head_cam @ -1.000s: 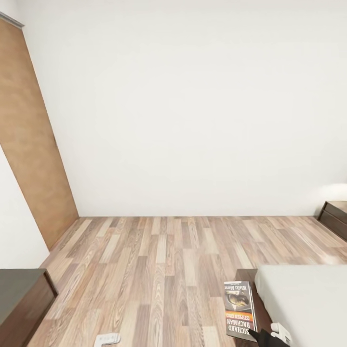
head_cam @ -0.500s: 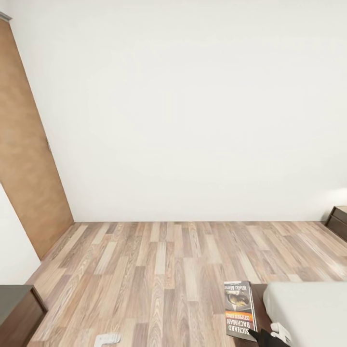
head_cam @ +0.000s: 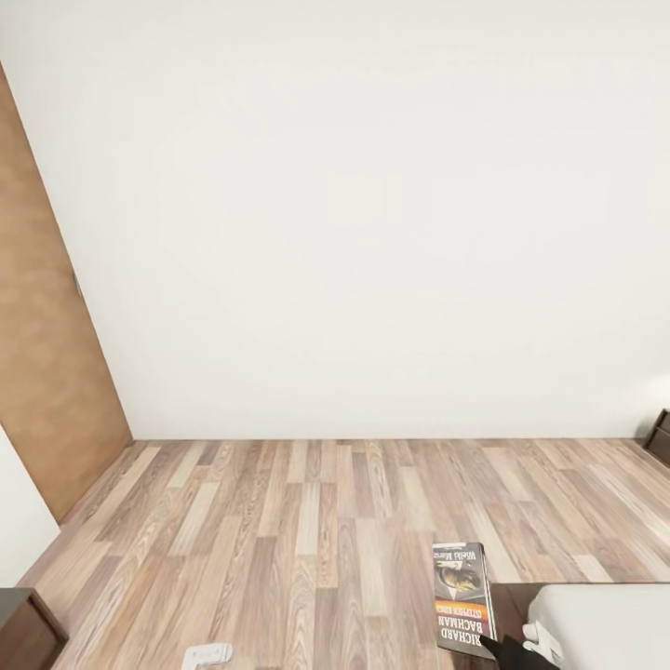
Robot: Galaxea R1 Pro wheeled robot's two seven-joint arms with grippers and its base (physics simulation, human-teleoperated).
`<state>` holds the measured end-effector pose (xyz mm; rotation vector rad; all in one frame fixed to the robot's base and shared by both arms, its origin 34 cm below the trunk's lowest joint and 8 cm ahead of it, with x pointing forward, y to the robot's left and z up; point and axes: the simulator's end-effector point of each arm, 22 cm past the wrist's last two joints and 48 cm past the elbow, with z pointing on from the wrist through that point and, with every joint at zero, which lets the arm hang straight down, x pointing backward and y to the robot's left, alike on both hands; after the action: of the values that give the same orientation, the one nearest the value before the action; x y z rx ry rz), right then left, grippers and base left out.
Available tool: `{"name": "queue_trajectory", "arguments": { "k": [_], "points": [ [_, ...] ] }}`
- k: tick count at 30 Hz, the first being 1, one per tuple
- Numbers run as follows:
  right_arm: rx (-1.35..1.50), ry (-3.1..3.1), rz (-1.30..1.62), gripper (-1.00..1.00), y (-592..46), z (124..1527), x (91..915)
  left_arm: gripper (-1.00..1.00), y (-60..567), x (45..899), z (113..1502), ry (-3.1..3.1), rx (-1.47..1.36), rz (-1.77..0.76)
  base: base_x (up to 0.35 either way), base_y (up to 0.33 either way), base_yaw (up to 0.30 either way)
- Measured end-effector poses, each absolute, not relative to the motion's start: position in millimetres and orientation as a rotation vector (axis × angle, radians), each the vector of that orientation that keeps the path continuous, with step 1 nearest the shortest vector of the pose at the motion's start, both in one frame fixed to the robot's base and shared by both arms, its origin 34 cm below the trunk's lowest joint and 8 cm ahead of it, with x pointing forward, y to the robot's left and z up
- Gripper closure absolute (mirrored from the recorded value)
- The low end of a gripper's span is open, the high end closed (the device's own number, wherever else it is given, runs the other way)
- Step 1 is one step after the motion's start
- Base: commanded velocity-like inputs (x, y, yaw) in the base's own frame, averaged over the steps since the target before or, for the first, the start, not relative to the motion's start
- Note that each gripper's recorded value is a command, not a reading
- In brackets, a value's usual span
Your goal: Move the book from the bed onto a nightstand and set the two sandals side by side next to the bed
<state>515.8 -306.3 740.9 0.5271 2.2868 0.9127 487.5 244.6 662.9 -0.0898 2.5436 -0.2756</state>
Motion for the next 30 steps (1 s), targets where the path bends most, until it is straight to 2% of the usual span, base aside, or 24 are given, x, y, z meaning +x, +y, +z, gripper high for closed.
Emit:
{"name": "queue_trajectory", "arguments": {
  "k": [30],
  "points": [
    [0.526,2.286,0.915,1.0,-305.9,741.2,515.8,-1.0,244.6,487.6,662.9,2.543,-0.09,-0.276,0.333,0.0,0.0]
  ]
}}
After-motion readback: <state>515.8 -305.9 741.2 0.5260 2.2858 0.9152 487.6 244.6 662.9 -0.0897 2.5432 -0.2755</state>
